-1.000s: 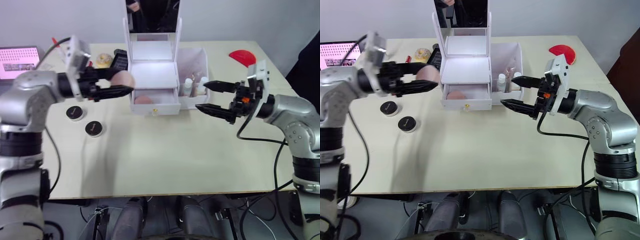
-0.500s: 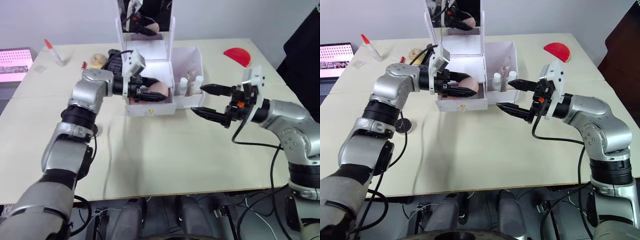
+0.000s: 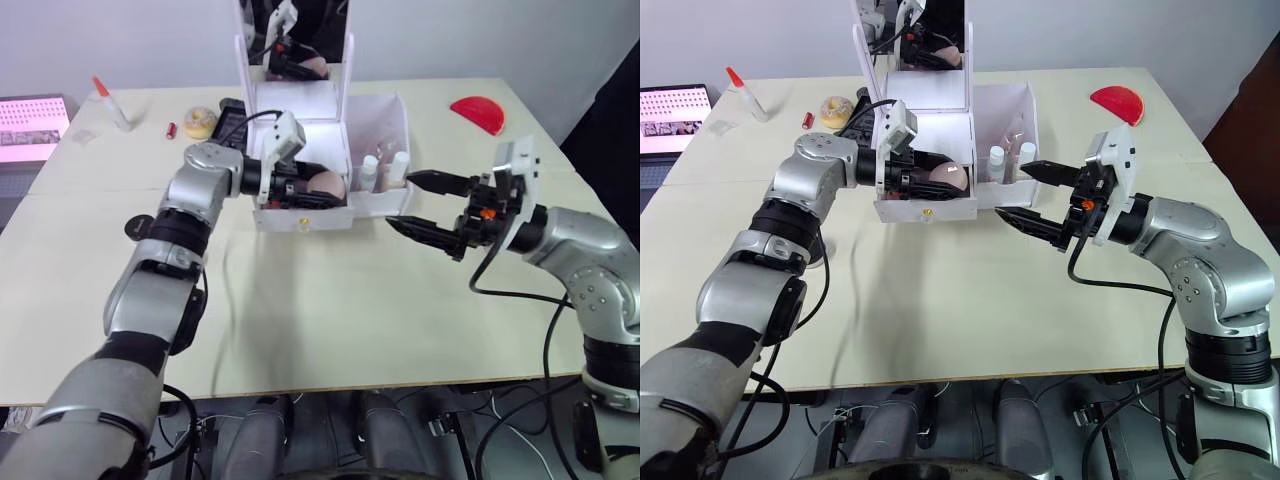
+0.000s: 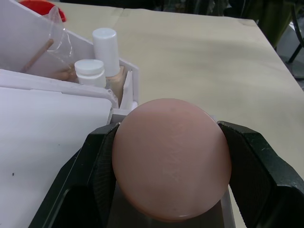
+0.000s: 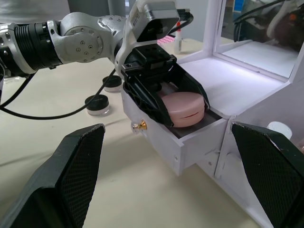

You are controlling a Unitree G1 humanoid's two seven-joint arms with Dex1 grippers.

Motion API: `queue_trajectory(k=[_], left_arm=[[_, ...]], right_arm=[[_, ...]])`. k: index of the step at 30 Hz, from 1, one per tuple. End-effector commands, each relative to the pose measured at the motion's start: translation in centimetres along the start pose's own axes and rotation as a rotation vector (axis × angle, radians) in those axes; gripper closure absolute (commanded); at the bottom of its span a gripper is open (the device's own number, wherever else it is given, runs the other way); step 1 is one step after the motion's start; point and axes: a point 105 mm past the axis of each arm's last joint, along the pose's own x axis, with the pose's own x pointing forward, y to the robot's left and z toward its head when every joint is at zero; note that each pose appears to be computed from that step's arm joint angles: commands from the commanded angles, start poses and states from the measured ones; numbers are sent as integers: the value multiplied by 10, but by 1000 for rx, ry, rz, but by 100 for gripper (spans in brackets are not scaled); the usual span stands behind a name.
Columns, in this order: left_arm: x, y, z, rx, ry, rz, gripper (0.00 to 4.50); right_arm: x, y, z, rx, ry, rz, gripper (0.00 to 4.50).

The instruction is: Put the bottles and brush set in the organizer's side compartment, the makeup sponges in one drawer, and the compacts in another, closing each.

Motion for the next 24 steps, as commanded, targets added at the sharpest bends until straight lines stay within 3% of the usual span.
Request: queue_trajectory(k=[1, 3, 15, 24], left_arm=[[-4, 3, 12, 39, -10, 14, 79], [-5, 3, 13, 40, -11, 12, 3], [-14, -2, 36, 64, -61, -19, 3], [-63, -26, 58, 64, -129, -45, 3]], right_arm=[[-3, 3, 12, -43, -28, 4, 0], [-3, 4, 12, -41, -28, 6, 0], [-1, 3, 11, -37, -27, 11, 0], [-5, 2, 9, -31, -18, -5, 0]])
